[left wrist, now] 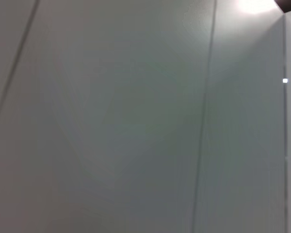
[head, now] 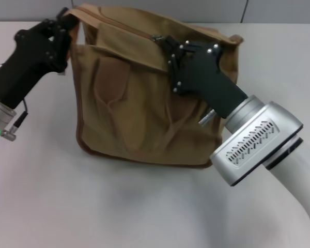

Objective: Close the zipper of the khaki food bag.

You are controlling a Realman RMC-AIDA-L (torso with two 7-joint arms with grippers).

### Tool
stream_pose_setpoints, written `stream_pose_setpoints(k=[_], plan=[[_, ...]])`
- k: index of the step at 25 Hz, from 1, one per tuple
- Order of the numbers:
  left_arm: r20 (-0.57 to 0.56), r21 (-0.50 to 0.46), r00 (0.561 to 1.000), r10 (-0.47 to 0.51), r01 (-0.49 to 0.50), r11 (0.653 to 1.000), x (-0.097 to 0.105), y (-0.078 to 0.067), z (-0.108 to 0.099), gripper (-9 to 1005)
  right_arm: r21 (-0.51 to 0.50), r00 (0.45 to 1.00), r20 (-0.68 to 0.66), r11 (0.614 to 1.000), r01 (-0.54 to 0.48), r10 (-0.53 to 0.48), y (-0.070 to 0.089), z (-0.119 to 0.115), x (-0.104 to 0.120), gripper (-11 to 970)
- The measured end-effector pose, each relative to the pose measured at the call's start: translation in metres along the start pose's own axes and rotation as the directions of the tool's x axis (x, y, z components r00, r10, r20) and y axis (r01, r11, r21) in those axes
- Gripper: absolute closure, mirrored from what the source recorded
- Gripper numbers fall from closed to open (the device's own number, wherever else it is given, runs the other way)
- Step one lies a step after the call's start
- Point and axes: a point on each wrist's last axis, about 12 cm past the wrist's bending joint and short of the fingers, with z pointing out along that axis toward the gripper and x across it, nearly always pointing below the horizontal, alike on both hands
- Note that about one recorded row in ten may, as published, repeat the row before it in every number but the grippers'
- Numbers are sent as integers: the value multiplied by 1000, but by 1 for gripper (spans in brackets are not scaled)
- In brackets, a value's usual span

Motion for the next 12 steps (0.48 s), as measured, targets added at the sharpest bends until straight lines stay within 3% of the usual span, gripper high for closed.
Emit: stream_pose_setpoints(k=[12], plan=[[0, -54, 1000, 18, -18, 998, -3, 8, -9, 974, 98, 997, -61, 995, -29, 35, -1, -38, 13, 960]])
